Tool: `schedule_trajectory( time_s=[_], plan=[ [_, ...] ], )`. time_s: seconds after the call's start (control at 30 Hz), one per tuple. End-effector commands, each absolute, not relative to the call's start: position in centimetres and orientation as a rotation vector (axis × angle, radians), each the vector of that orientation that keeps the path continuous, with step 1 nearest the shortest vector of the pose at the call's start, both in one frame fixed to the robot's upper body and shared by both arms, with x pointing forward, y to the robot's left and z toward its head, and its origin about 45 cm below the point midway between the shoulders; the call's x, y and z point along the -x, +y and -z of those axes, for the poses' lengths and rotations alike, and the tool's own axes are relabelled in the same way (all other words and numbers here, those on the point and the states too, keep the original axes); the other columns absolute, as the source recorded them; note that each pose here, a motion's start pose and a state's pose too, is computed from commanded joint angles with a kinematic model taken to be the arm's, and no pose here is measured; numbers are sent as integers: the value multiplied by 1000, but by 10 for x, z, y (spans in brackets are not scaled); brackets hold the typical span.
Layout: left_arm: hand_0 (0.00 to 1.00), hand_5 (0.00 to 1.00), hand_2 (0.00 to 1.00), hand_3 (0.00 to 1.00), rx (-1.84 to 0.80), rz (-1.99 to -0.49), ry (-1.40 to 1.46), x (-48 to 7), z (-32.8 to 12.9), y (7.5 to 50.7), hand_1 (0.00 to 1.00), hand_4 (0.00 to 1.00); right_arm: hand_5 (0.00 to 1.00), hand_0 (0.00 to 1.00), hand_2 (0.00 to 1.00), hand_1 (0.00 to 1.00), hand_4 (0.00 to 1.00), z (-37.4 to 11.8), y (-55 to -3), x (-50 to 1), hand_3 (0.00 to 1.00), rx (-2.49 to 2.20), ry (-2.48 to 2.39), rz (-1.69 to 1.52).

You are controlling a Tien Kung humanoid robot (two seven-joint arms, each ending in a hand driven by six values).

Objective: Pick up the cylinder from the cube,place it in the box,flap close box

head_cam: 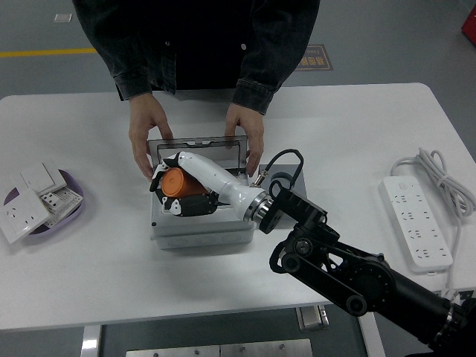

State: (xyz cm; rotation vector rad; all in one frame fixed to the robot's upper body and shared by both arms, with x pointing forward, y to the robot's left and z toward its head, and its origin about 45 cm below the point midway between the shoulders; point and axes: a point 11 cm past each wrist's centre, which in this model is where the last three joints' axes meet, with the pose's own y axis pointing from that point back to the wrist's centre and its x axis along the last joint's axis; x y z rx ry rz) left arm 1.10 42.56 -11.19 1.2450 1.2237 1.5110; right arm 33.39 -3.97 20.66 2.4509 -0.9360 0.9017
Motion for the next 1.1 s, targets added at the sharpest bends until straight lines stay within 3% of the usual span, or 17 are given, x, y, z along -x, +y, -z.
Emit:
schedule_trajectory(
  time_s=[0.37,0.4,0.57,0.6,0.77,0.8,0.97,1.0,1.1],
  plan=[
    [637,312,662,708,-1252,-1508,1227,-9,112,426,673,761,2,246,392,338,85,-183,-43,-343,355,-2125,-783,-1034],
    [637,312,664,708,-1253,-1509,1229,-9,112,426,673,761,2,414,533,502,431,-182,-43,-343,613,-2121,-781,-1040],
    [637,312,664,708,-1268,-1507,1250,-4,112,427,673,761,2,414,533,502,431,-181,-41,-342,613,-2109,-782,-1066],
    [637,311,663,708,-1273,-1506,1255,-3,111,428,673,760,194,672,704,714,406,-181,-41,-342,702,-2107,-783,-1070],
    [637,311,663,708,-1294,-1501,1281,5,111,428,673,760,194,672,704,714,406,-181,-42,-343,702,-2089,-783,-1084],
    [637,312,662,708,-1296,-1500,1283,6,111,428,673,760,278,855,778,771,457,-181,-42,-343,739,-2087,-783,-1084],
    [637,312,662,708,-1294,-1500,1285,7,112,428,673,760,278,855,778,771,457,-182,-44,-345,739,-2073,-787,-1089],
    [637,311,663,708,-1292,-1500,1283,6,112,427,672,760,338,892,790,795,616,-182,-44,-345,760,-2070,-788,-1090],
    [637,311,663,708,-1287,-1498,1279,5,112,426,672,760,338,892,790,795,616,-183,-45,-346,760,-2064,-790,-1094]
  ],
)
